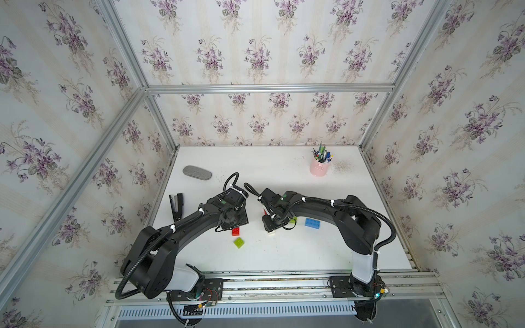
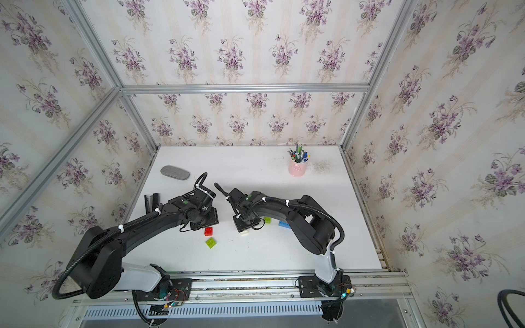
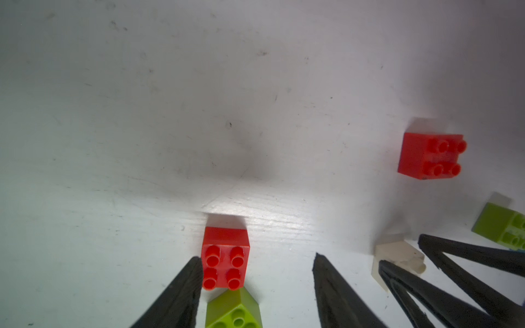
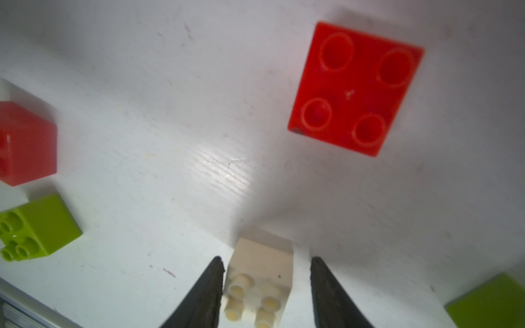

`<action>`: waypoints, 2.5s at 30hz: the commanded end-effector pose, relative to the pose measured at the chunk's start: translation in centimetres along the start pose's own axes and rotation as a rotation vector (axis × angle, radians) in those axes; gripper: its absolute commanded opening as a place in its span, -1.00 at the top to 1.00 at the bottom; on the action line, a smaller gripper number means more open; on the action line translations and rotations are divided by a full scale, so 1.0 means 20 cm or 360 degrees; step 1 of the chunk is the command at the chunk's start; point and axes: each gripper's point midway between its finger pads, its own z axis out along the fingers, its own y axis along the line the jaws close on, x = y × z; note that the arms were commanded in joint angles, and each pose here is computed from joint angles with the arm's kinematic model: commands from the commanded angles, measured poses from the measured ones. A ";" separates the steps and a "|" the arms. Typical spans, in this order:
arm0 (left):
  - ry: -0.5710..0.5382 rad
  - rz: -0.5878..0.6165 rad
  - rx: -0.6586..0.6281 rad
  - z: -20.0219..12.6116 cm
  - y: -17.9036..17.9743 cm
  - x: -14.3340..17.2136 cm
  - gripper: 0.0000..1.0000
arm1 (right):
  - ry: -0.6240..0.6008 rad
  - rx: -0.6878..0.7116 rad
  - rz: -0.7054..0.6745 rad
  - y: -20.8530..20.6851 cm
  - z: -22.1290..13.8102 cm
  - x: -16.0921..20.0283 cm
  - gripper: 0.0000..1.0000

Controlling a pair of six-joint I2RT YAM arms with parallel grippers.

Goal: Assemble the letter y with lego
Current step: Pick up the lego brick from the center of the board, then assemble the lego brick with the lego brick.

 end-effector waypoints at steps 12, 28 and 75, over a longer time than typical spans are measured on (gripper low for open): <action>-0.0031 -0.0026 -0.0015 0.00 0.01 -0.02 -0.28 | -0.0040 -0.0010 0.0036 -0.03 -0.04 -0.06 0.42; -0.0021 -0.0051 -0.0010 0.02 0.02 0.00 -0.28 | -0.0146 0.0008 0.0120 -0.15 -0.02 -0.26 0.44; 0.0023 0.0074 0.0304 0.02 -0.11 0.07 -0.30 | -0.0084 0.0072 -0.0397 -0.20 -0.11 -0.41 0.43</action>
